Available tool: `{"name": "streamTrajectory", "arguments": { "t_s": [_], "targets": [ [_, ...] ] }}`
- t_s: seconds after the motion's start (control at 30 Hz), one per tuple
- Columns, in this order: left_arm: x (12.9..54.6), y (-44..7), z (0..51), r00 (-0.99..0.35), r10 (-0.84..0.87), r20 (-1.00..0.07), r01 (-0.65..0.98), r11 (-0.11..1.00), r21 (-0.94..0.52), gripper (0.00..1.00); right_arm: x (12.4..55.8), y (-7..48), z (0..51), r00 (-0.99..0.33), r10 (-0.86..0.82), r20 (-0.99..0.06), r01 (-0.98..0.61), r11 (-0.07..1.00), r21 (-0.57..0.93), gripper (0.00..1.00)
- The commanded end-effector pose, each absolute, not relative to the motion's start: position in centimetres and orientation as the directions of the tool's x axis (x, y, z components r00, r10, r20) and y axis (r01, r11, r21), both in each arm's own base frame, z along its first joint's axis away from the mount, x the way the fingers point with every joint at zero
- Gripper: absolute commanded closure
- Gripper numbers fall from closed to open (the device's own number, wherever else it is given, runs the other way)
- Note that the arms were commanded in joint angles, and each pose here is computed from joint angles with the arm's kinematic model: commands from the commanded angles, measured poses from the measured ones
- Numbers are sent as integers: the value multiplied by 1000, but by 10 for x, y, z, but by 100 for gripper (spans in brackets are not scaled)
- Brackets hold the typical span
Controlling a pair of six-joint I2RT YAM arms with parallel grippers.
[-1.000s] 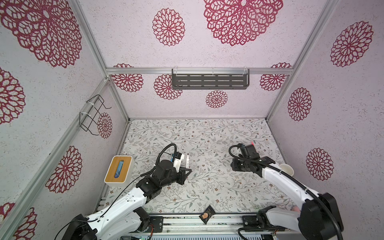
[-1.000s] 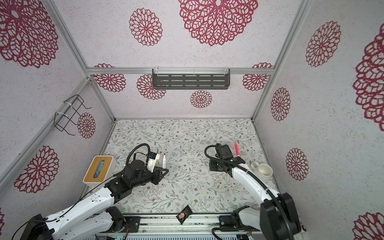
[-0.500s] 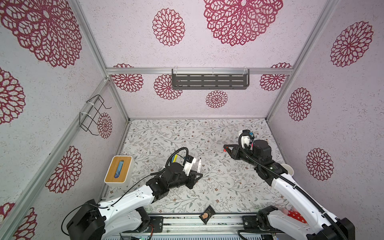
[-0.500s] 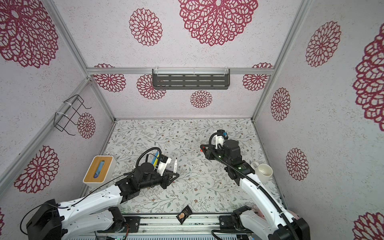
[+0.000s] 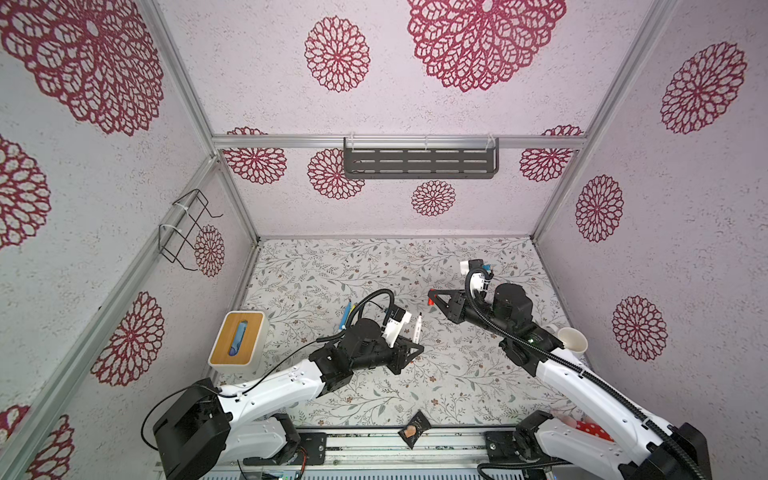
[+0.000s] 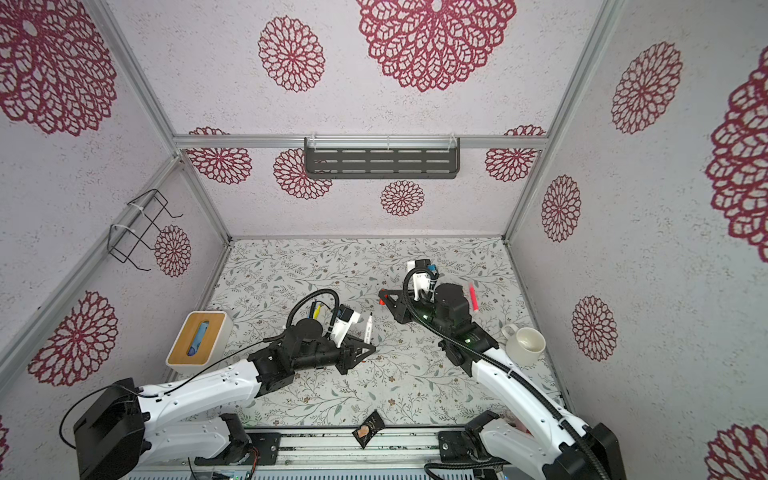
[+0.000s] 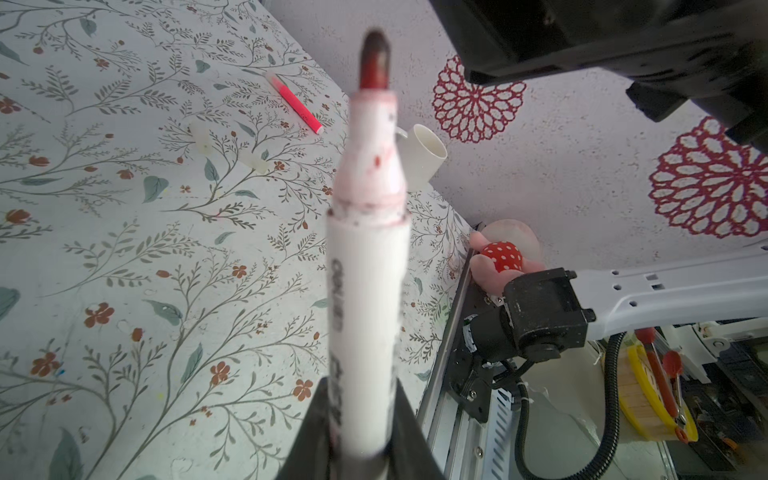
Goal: Insert the pens into the pen caps
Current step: 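Lift the red cap with the right gripper toward the white marker, then lower the red cap with the right gripper onto the white marker tip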
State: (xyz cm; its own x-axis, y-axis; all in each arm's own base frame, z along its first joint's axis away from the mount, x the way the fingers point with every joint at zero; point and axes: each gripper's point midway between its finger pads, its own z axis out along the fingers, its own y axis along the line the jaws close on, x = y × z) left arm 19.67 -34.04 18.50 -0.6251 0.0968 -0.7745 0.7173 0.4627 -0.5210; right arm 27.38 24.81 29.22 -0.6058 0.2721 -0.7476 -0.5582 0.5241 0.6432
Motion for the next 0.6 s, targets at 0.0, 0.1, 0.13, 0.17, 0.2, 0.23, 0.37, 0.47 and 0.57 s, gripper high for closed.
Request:
{"name": "streamTrajectory", "arguments": {
  "t_s": [0.0, 0.1, 0.13, 0.17, 0.2, 0.23, 0.37, 0.47, 0.57],
  "targets": [
    [194, -352, 202, -598, 85, -797, 749, 413, -518, 100, 273, 253, 323, -540, 305, -785, -622, 483, 616, 96],
    [194, -353, 202, -597, 88, -797, 751, 410, -517, 100, 271, 256, 324, -543, 303, -783, -634, 463, 619, 96],
    [194, -353, 201, -598, 90, -796, 751, 410, -518, 100, 270, 257, 325, -542, 306, -783, -638, 456, 620, 96],
    [194, -353, 201, -598, 90, -796, 751, 410, -518, 100, 269, 258, 327, -542, 308, -782, -642, 448, 622, 96],
    [194, -353, 201, -597, 90, -797, 751, 411, -517, 100, 268, 259, 328, -540, 308, -783, -648, 442, 620, 96],
    [194, -353, 201, -598, 89, -797, 750, 411, -517, 100, 268, 260, 328, -540, 307, -783, -648, 442, 620, 96],
    [194, -352, 204, -592, 86, -802, 754, 412, -512, 100, 267, 262, 324, -546, 295, -784, -651, 440, 619, 96],
    [195, -352, 205, -589, 90, -803, 756, 414, -507, 100, 264, 267, 323, -555, 288, -780, -658, 421, 624, 96],
    [195, -351, 205, -585, 92, -806, 757, 417, -503, 100, 261, 269, 322, -556, 284, -781, -664, 414, 623, 96]
  ]
}}
